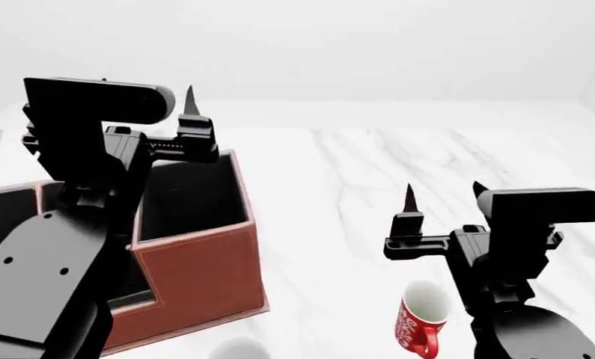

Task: Pick up the red mug and place it to the right of the caddy.

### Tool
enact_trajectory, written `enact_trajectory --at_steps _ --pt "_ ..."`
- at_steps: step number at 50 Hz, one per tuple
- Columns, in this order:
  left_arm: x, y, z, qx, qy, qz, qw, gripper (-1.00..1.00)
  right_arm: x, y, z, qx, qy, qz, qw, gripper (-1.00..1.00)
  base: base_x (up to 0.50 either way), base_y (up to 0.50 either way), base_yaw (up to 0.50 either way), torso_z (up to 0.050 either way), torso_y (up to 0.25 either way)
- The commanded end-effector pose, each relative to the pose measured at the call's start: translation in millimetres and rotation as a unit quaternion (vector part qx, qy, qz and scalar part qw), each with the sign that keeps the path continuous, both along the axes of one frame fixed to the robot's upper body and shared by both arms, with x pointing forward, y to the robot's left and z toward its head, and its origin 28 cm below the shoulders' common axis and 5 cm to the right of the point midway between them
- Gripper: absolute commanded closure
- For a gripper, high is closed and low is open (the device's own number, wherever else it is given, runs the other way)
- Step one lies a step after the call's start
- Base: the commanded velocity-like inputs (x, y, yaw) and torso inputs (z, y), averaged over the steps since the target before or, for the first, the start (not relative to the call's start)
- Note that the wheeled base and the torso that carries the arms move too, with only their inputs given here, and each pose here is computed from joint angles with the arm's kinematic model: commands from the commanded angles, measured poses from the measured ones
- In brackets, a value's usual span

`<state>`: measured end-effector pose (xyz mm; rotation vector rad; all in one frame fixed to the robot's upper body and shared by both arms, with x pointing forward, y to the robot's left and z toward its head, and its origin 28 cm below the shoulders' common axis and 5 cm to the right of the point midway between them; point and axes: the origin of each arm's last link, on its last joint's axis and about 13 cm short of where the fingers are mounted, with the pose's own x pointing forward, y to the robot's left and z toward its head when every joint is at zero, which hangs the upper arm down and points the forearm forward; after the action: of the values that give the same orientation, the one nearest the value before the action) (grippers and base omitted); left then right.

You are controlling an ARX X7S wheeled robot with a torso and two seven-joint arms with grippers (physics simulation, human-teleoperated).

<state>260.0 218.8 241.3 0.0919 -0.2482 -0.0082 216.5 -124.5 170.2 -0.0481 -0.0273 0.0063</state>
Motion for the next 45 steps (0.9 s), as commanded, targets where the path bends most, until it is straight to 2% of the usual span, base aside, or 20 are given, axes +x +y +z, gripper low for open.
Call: enact_trajectory --at_steps 1,9,19,45 --pt "1 0.7 -2 0.001 0.002 0.002 1.000 -1.00 -41 -3.2 -9 -0.010 0.035 0.019 0.999 -1.00 0.00 0.00 0.00 0.000 0.000" --pt "1 0.4 -2 0.002 -0.001 0.004 1.000 -1.00 -67 -9.0 -20 -0.004 0.049 0.025 0.998 -1.00 0.00 0.00 0.00 0.000 0.000" --pt "0 -1.0 0 0.004 -0.003 0.001 1.000 -1.00 -85 -9.7 -34 -0.005 0.090 0.026 0.996 -1.00 0.00 0.00 0.00 0.000 0.000" --pt "1 0.1 1 0.003 -0.002 0.003 1.000 -1.00 -90 -8.4 -60 -0.003 0.142 0.025 0.990 -1.00 0.00 0.00 0.00 0.000 0.000"
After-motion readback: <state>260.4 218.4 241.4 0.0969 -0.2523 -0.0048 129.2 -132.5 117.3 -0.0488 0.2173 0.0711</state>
